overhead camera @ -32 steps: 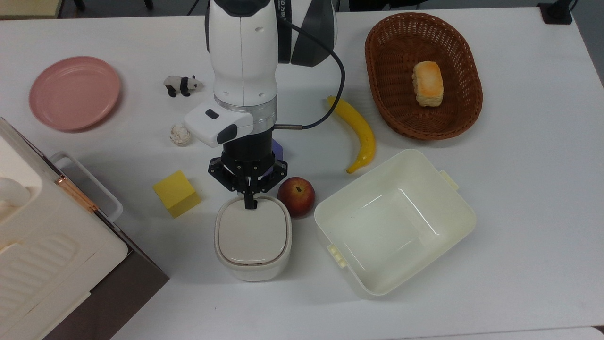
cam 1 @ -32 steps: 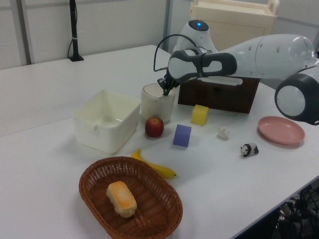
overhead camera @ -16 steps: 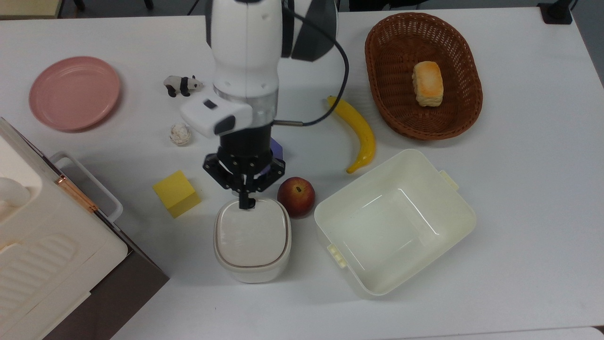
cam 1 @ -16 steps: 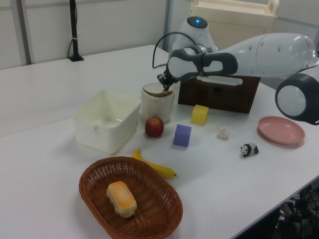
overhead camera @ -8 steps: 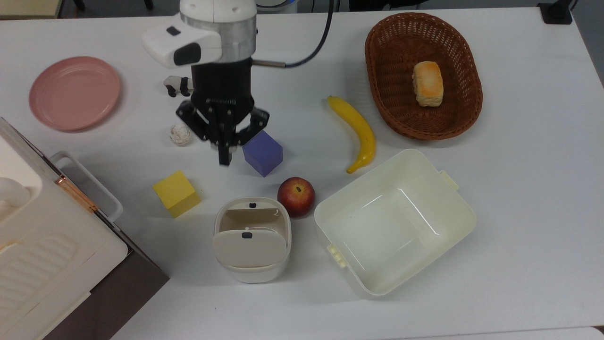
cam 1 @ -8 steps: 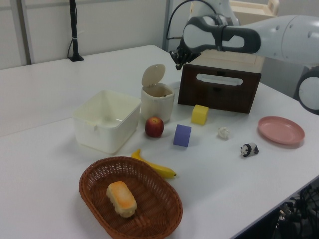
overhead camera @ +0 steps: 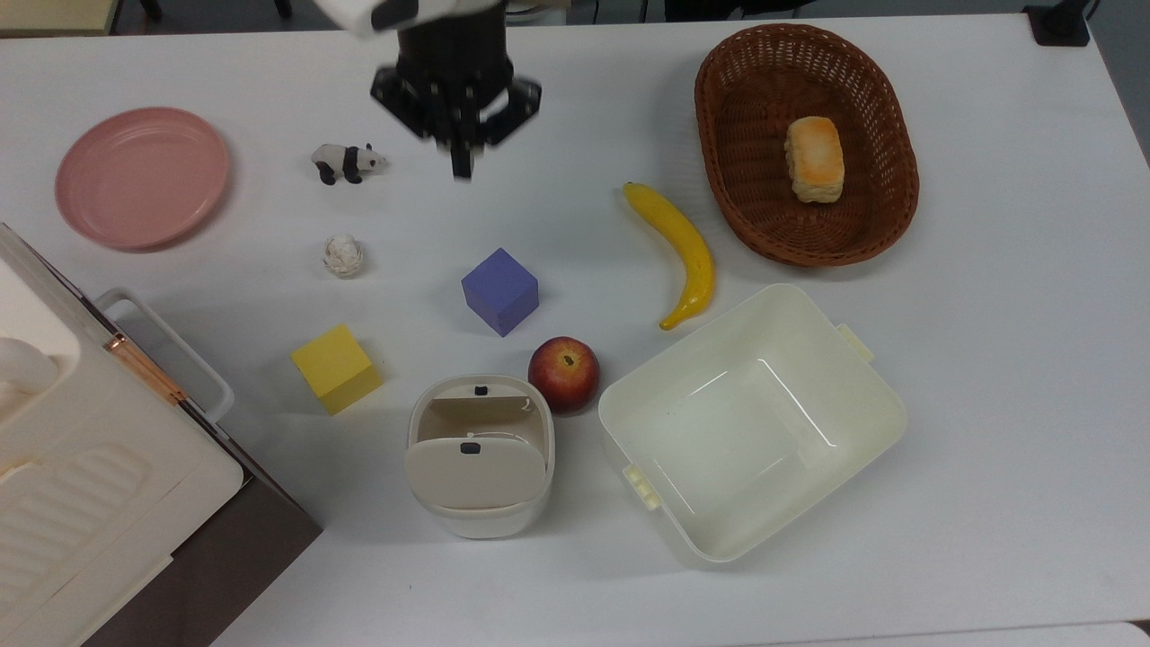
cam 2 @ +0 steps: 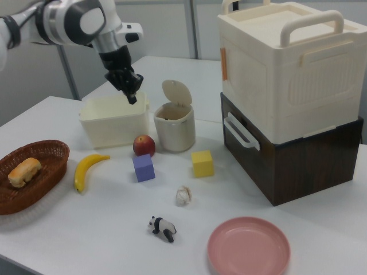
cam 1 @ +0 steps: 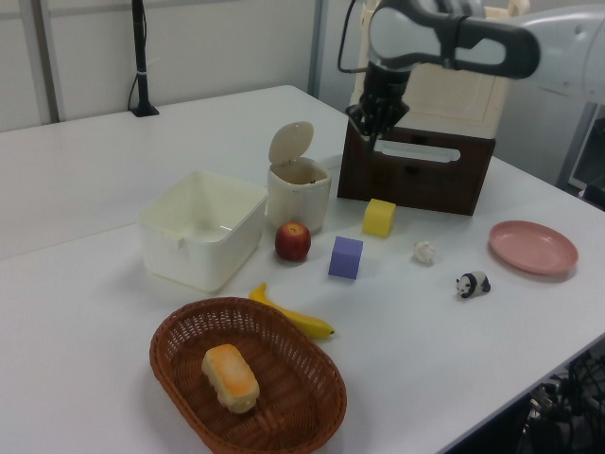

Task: Open the trash can

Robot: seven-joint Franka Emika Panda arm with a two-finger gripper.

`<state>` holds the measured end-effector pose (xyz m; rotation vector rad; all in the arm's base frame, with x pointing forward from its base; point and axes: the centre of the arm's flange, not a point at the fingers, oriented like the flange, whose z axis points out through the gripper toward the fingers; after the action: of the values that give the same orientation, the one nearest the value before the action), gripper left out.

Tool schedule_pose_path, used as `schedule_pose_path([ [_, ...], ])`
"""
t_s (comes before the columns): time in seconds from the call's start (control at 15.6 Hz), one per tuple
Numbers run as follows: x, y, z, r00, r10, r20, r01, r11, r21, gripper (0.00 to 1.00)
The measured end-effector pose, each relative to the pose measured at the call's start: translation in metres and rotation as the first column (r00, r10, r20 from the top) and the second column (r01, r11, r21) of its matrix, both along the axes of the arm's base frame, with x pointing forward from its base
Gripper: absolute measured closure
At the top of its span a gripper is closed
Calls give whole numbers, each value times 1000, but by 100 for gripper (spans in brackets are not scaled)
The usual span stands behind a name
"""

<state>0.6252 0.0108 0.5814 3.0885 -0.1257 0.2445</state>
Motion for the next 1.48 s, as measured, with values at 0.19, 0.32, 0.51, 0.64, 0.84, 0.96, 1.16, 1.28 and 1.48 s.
schedule_pose_path([
  [0.19, -31, -6, 21, 998, 5, -66, -5, 1000, 3, 86],
  [0.32, -48, -12, 30, 994, -3, -109, 3, 1000, 5, 70],
  [0.51, -57, -16, 34, 991, -8, -130, 8, 1000, 3, 41],
  [0.64, -58, -18, 32, 991, 0, -135, 1, 1000, 2, 19],
  [0.84, -59, -23, 33, 991, 15, -136, -15, 1000, 2, 0],
  [0.96, -60, -26, 33, 991, 15, -136, -15, 1000, 2, 0],
  [1.16, -61, -27, 32, 990, 14, -138, -14, 1000, 2, 0],
  [1.28, -61, -27, 31, 990, 14, -141, -14, 1000, 3, 0],
  [1.48, -61, -27, 30, 990, 14, -142, -14, 1000, 3, 0],
])
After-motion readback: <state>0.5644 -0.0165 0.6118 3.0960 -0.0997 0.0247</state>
